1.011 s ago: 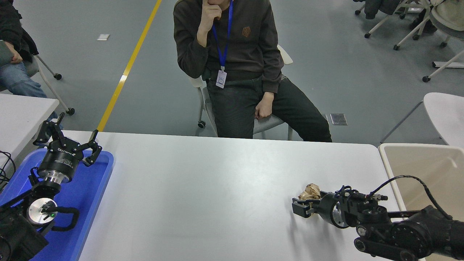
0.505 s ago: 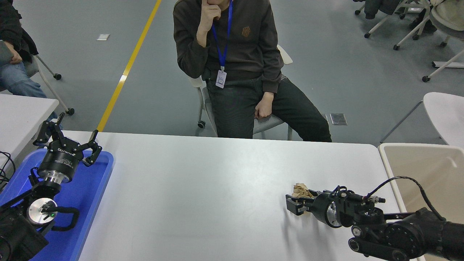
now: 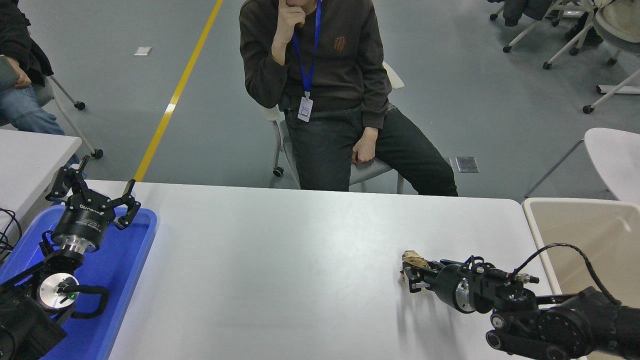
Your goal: Clean the table surface
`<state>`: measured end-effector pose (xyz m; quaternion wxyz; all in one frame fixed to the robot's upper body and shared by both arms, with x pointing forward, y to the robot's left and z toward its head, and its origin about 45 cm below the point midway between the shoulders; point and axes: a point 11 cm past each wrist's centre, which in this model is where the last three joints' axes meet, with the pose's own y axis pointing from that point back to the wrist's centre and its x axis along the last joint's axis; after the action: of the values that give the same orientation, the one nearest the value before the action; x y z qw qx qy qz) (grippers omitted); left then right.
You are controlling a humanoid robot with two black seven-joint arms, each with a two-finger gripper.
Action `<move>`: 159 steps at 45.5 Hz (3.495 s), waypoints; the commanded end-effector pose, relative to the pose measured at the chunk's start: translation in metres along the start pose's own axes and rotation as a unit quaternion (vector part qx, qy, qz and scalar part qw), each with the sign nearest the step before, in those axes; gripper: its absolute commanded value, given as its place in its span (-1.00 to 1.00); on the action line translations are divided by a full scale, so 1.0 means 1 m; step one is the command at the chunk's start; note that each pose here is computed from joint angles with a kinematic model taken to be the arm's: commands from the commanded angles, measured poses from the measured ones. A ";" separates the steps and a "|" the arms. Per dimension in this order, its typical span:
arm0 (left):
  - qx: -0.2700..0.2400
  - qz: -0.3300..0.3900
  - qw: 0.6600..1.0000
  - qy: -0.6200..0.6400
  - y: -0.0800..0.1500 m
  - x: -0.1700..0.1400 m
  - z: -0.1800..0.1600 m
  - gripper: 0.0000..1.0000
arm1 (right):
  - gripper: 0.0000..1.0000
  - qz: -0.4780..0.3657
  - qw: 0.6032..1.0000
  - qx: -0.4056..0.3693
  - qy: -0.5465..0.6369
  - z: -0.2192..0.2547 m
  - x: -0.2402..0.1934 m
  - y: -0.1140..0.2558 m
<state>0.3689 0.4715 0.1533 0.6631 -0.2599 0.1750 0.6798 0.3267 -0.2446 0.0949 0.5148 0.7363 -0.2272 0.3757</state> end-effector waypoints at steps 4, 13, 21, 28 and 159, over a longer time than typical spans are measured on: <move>0.000 0.000 1.000 0.000 0.000 0.000 0.000 1.00 | -1.00 0.021 0.999 -0.002 -0.023 0.020 0.050 0.053; 0.000 0.000 1.000 0.000 0.000 0.000 0.000 1.00 | -1.00 0.044 0.999 -0.014 -0.021 0.034 0.086 0.090; 0.000 0.000 1.000 0.000 0.000 0.000 0.000 1.00 | -1.00 0.051 0.998 -0.021 -0.027 0.041 0.106 0.111; 0.000 0.000 1.000 0.000 0.000 0.000 0.000 1.00 | -1.00 0.061 0.997 -0.018 -0.032 0.041 0.123 0.123; 0.000 0.000 1.000 0.000 0.000 0.000 0.000 1.00 | -1.00 0.169 0.867 -0.427 -0.192 0.301 -0.052 0.148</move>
<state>0.3689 0.4714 0.1533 0.6632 -0.2598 0.1751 0.6798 0.2825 -0.5822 0.0855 0.6561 0.4678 -0.5625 0.1849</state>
